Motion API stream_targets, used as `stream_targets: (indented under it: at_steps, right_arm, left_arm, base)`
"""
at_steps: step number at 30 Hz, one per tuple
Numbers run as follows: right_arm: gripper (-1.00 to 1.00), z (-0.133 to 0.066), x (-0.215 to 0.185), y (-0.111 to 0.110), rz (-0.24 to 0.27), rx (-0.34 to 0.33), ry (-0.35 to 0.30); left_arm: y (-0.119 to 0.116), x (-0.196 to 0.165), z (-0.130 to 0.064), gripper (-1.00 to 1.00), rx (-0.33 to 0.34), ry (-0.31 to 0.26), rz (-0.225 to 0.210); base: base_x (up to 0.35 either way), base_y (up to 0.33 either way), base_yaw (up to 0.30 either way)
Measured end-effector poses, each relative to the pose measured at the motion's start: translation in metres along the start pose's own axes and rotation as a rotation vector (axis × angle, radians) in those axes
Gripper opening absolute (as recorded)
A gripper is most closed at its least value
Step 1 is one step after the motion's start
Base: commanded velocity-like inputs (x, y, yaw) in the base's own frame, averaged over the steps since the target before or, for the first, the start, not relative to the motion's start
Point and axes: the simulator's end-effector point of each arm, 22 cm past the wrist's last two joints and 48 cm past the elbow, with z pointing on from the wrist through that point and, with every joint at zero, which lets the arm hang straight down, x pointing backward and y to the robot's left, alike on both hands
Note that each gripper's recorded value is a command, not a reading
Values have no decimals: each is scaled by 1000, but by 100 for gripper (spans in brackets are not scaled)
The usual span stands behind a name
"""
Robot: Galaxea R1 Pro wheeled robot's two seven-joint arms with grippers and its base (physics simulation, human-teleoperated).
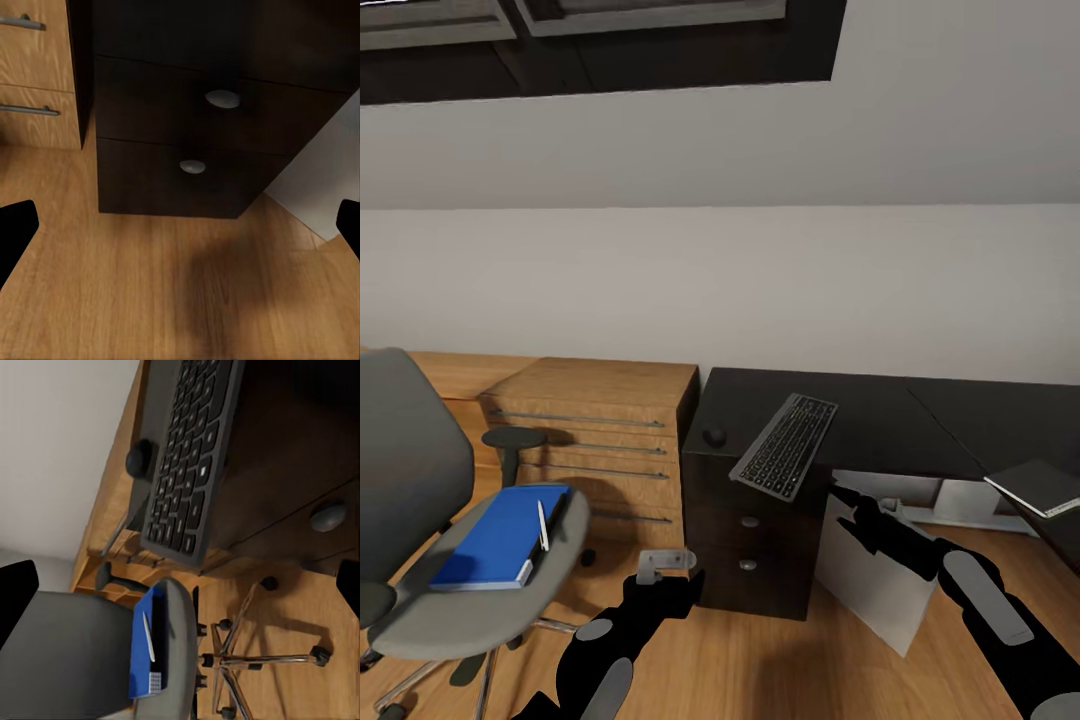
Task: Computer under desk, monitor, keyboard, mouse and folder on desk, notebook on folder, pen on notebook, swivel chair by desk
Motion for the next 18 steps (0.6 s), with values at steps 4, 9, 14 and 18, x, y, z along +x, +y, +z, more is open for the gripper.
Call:
stream_targets:
  at_steps: [4,9,14,18]
  right_arm:
    - [100,-4,-17,-20,-56,128,-55]
    - [100,-15,-44,-49,-140,321,-145]
    - [100,-25,-67,-51,-168,417,-224]
    - [100,-37,-84,-54,-195,517,-284]
  left_arm:
    - [-1,-5,-3,100,-2,6,0]
    - [-2,-12,-6,100,-4,10,1]
    - [-3,-20,-10,100,-5,12,1]
    - [-5,-27,-13,100,-5,12,1]
  base:
    - [0,0,0]
    - [0,0,0]
    - [0,0,0]
    - [0,0,0]
